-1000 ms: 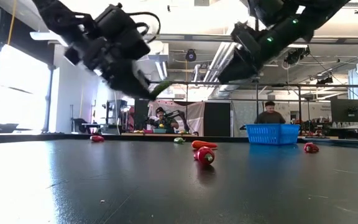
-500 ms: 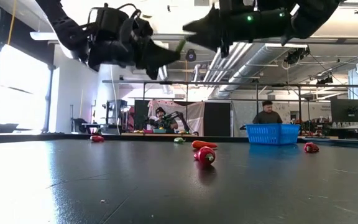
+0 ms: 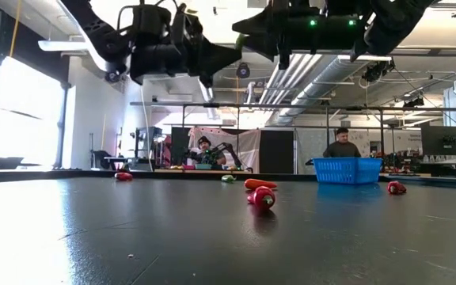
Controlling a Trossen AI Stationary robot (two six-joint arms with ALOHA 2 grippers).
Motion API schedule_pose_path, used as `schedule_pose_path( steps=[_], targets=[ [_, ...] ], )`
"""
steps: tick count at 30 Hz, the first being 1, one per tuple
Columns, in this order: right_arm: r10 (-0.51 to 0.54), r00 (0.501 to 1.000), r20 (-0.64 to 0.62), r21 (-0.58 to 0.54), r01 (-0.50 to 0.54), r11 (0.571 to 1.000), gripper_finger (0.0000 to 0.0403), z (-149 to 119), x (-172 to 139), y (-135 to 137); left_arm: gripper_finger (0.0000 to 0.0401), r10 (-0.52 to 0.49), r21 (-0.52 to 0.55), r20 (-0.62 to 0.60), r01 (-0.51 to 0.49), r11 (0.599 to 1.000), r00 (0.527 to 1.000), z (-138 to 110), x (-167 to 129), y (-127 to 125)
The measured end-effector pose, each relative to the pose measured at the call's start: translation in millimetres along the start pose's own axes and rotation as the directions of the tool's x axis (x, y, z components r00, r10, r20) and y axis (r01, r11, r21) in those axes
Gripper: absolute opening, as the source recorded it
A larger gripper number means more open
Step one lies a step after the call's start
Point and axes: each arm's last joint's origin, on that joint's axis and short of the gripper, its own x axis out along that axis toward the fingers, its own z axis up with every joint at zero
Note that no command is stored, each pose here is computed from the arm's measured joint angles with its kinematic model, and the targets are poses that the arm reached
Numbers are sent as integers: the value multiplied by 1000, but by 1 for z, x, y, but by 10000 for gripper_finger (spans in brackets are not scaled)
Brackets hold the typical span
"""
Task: Sort produce into baskets
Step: Put the green chili pepper into the blue bin
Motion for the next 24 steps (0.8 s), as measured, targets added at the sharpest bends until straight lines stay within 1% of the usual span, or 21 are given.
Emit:
schedule_pose_path(
  steps=[2,4,6,9,10,11,14,17,19,21,24],
  targets=[
    [-2,1000,-3,-4,2,1000,175,0,0,0,0,-1,-6,-9,1,1000,1000,-3,4,4],
    [-11,1000,-6,-5,11,1000,147,0,0,-3,0,-3,-5,-10,2,1000,1000,-4,8,7],
    [-24,1000,-8,3,24,1000,107,0,0,-7,0,-2,-11,-17,2,1000,1000,-7,12,10],
    [-42,999,-28,16,43,999,36,-2,0,-14,1,5,-14,-27,-5,1000,1000,-11,17,13],
    [-48,998,-30,17,49,999,20,-2,0,-15,1,6,5,-26,-5,1000,1000,-12,17,14],
    [-52,998,-32,13,52,999,13,-2,0,-17,1,7,34,-27,-6,999,1000,-13,18,15],
    [-61,997,-42,15,61,998,25,-3,0,-19,10,36,81,-36,-33,996,999,-16,17,16],
    [-84,996,-38,3,84,996,21,1,-2,-23,32,76,79,-55,-72,994,996,-18,16,17],
    [-126,992,-29,-15,126,992,10,9,-6,-28,49,86,70,-70,-81,994,994,-21,16,18],
    [-195,980,-39,-41,194,980,6,15,-11,-34,66,112,69,-76,-107,992,991,-21,15,19],
    [-326,942,-84,-60,322,945,10,25,-23,-45,87,172,69,-116,-165,984,978,-25,16,19]
  ],
)
